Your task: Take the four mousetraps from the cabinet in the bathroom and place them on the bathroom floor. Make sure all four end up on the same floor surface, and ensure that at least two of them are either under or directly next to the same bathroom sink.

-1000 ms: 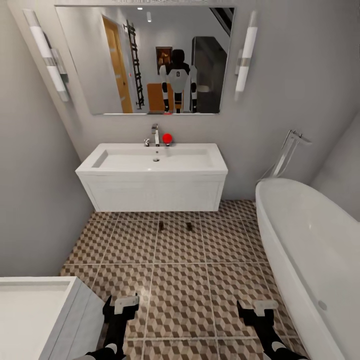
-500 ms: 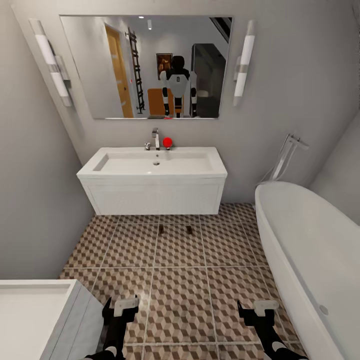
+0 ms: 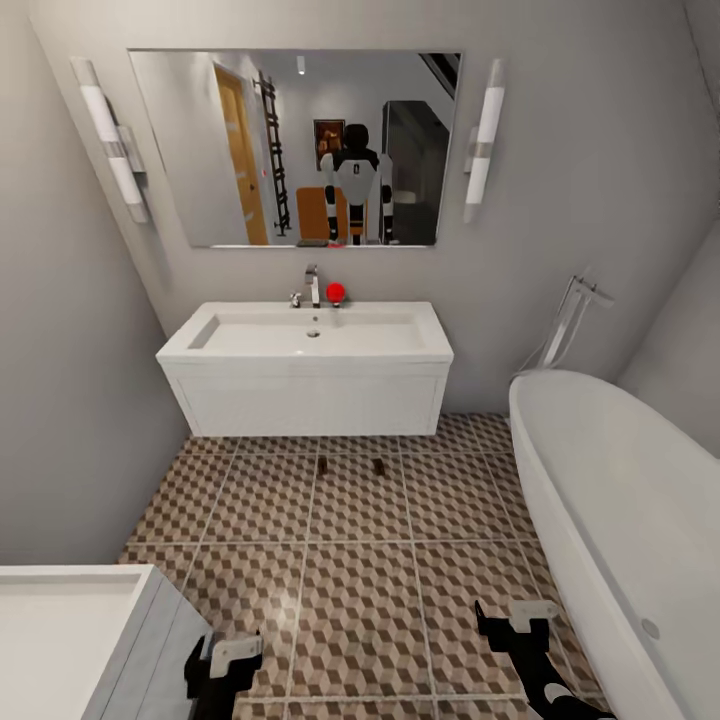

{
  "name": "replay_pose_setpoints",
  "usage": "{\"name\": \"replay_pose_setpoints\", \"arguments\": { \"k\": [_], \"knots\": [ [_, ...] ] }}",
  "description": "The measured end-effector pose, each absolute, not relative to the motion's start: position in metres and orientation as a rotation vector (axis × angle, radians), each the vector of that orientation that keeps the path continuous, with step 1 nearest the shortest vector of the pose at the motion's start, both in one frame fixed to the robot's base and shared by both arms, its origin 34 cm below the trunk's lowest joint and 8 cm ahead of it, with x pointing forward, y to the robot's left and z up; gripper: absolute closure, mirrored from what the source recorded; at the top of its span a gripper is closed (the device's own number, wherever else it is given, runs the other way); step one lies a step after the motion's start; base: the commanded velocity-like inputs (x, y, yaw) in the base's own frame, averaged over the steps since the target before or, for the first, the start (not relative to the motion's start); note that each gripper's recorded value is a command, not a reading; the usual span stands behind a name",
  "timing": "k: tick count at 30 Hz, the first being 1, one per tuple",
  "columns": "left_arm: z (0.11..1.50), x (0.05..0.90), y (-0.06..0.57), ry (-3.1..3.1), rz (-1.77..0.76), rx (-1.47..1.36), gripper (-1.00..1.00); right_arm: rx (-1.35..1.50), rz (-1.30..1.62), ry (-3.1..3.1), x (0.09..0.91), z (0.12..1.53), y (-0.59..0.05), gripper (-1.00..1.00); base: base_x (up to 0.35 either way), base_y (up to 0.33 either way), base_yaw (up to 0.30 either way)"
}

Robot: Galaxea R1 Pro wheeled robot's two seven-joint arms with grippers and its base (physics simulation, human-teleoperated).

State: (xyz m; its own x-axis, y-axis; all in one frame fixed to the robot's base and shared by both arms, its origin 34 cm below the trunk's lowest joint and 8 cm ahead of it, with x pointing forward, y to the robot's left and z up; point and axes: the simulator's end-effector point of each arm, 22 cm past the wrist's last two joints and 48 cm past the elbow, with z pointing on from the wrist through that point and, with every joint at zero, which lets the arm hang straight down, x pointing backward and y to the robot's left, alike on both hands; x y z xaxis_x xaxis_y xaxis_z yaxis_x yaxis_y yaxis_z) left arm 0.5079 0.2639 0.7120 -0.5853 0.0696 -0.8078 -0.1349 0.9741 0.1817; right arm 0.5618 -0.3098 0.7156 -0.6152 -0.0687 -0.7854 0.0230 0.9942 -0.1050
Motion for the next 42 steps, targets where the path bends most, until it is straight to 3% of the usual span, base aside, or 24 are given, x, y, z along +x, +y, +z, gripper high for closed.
{"name": "replay_pose_setpoints", "arguments": {
  "k": [16, 42],
  "knots": [
    [0.702, 0.46, 0.309, 2.223, 0.353, -0.019, -1.0, -0.031, -0.128, 2.204, 0.569, 0.727, -0.309, -1.0, 0.0, 0.0, 0.0],
    [0.715, 0.469, 0.314, 2.19, 0.361, -0.023, -1.0, -0.028, -0.125, 2.162, 0.58, 0.747, -0.307, -1.0, 0.0, 0.0, 0.0]
  ]
}}
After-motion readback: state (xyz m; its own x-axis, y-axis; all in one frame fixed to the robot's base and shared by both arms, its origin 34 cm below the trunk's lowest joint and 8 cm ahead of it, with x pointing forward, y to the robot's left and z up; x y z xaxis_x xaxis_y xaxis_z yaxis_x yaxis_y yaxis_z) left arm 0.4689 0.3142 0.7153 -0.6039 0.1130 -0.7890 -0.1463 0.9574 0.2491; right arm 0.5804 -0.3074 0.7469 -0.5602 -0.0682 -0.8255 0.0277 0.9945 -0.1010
